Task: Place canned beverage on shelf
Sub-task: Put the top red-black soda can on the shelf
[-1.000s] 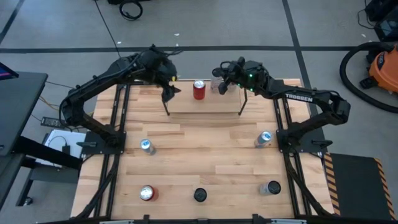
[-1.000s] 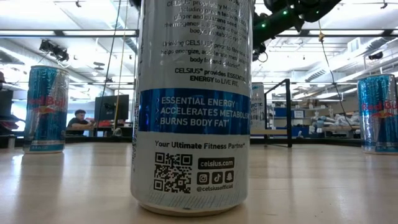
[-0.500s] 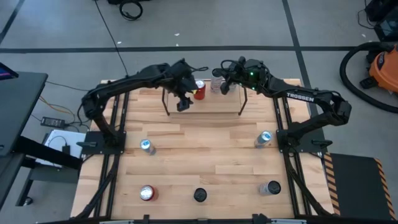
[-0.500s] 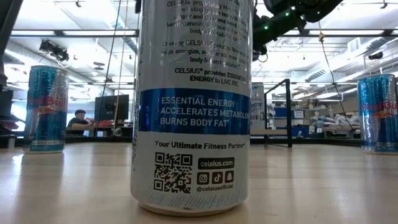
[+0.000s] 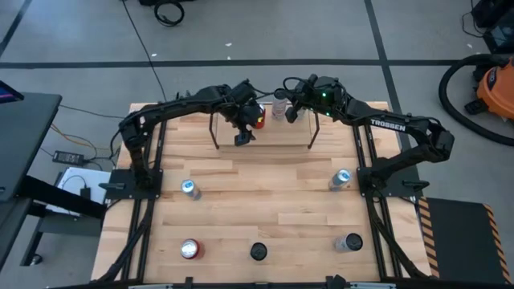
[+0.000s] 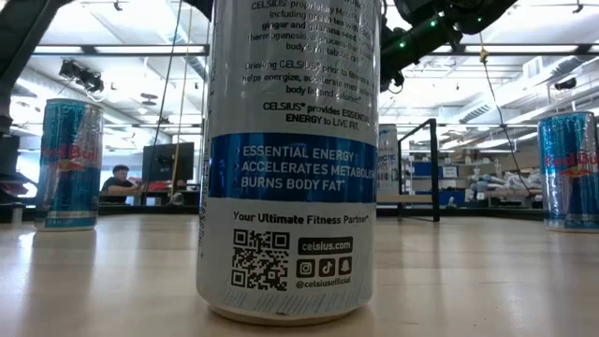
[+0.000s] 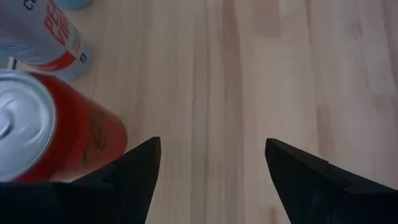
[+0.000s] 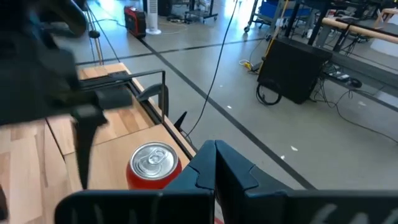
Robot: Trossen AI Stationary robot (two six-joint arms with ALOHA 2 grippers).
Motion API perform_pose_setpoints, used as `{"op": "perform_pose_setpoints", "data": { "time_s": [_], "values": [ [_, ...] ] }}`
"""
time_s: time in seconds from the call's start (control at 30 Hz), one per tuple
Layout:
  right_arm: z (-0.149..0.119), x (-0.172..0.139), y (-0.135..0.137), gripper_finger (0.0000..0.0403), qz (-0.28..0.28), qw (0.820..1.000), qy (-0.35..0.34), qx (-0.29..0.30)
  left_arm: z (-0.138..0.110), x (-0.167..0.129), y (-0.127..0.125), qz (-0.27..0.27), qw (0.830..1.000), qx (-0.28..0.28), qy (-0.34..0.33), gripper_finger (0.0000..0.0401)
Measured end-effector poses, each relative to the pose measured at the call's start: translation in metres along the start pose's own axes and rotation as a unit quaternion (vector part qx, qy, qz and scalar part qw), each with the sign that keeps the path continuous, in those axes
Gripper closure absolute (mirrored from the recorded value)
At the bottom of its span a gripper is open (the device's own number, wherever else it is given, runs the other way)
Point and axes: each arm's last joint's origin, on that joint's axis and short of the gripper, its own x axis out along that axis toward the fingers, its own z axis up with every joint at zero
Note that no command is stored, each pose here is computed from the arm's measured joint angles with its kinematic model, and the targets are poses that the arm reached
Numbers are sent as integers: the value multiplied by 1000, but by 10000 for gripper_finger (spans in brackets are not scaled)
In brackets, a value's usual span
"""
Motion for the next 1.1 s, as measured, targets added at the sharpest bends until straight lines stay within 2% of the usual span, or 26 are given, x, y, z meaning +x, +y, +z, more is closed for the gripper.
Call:
{"op": "perform_pose_setpoints", "data": {
  "time_s": [0.2, 0.57, 0.83, 1.1],
  "values": [
    [-1, 0, 0, 393, 1, 1000, 5, 0, 1, 24, 8, 5, 1000, -2, -7, 110],
    [-1, 0, 2, 393, 38, 999, 3, 0, 2, 22, 17, 22, 999, -6, -25, 110],
    [-1, 0, 2, 393, 39, 999, 2, 0, -5, 16, 34, 34, 998, -39, -26, 110],
    [-1, 0, 2, 393, 39, 999, 2, -6, -7, 14, 39, 39, 998, -49, -27, 110]
  ]
}}
